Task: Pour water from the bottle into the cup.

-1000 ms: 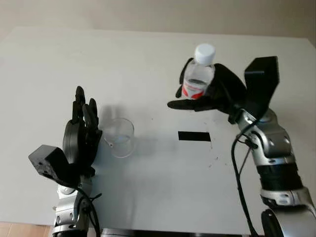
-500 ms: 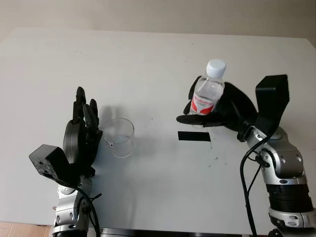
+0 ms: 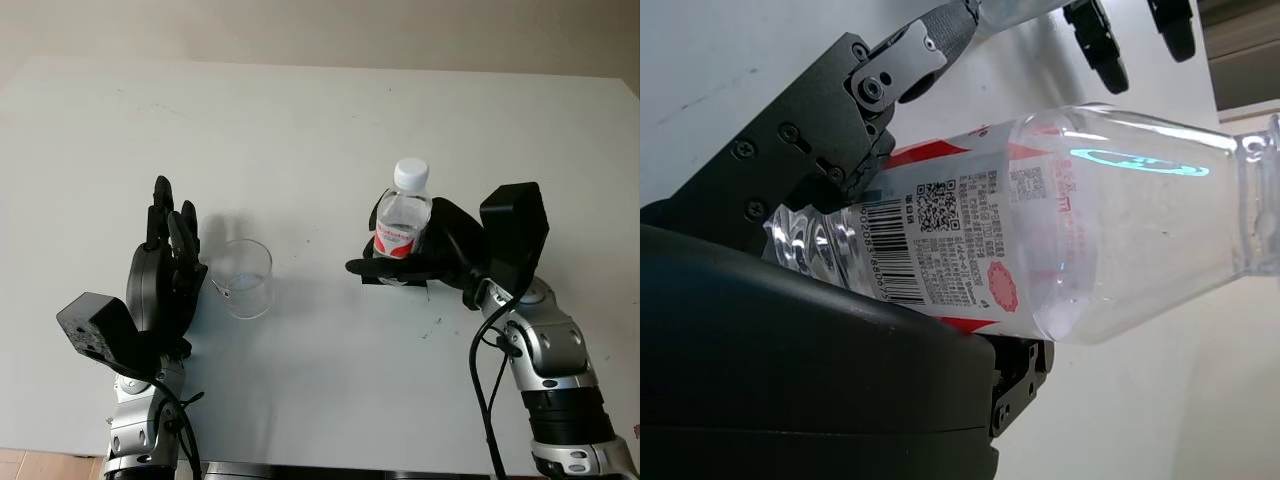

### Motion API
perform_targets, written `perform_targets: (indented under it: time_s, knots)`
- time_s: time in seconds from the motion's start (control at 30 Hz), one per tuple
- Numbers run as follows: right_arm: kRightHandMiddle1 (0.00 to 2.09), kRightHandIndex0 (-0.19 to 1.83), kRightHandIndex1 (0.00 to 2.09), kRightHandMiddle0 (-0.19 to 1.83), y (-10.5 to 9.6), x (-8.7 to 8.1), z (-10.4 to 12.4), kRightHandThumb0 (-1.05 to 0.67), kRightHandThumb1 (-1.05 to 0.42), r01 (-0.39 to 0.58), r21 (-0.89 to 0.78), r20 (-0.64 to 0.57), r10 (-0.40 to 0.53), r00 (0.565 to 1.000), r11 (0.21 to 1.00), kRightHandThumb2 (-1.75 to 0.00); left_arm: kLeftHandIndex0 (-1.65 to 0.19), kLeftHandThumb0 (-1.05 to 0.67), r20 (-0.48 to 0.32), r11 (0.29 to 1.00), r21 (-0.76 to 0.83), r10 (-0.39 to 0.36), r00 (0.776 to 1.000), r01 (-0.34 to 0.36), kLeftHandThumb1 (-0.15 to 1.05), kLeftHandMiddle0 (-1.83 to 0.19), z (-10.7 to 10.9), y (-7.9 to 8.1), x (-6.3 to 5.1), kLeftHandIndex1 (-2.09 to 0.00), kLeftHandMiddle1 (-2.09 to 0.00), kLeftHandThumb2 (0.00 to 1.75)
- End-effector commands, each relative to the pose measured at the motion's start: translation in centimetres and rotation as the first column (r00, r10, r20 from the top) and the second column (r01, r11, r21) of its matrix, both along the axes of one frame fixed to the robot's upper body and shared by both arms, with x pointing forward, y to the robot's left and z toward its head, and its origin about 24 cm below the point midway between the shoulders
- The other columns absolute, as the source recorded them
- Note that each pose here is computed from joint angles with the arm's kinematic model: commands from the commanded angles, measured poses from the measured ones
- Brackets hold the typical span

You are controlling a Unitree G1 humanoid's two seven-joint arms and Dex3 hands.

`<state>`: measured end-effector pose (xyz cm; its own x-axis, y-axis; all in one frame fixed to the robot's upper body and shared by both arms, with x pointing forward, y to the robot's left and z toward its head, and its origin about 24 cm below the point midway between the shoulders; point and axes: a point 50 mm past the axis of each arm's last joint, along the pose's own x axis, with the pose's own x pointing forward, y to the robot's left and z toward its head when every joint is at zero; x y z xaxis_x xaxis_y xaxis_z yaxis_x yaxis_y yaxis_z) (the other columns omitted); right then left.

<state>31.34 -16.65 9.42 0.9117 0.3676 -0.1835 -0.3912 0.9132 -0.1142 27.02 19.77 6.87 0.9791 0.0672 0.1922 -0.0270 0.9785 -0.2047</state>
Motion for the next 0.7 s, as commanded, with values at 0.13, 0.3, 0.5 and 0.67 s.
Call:
perform_targets:
  time_s: [0.13,0.3,0.5,0.67]
  knots:
    - [2.09,0.96,2.09,0.59,0.1,-0.1,-1.2,-0.46,-1.05,-0.009,-0.033,0.033,0.01,0.999,0.999,-0.14,0.14,-0.77,0.002,1.0,0.007,0.002,1.0,-0.002,1.05,0.08,0.1,0.5,-0.2,-0.06,-0.06,0.73]
    - [2.09,0.89,2.09,0.6,-0.1,-0.1,-1.8,-0.49,-1.05,-0.009,-0.048,0.096,0.014,0.995,0.999,-0.12,0.14,-0.78,-0.001,1.0,0.009,0.001,1.0,-0.001,1.05,0.08,0.2,0.5,-0.2,-0.05,-0.05,0.73]
    - [2.09,0.48,2.09,0.33,-0.5,-0.5,-2.3,-0.55,-1.04,0.062,-0.054,0.192,-0.05,0.98,0.997,-0.06,0.13,-0.78,-0.001,1.0,0.005,0.002,1.0,-0.002,1.05,0.07,0.2,0.5,-0.2,-0.06,-0.06,0.73]
    - [2.0,-0.07,2.05,-0.09,-1.2,-1.0,-3.3,-0.57,-0.97,0.097,0.036,0.207,-0.103,0.973,0.995,-0.05,0.13,-0.77,0.003,1.0,0.001,-0.002,1.0,0.002,1.05,0.07,0.2,0.6,-0.1,-0.06,-0.05,0.73]
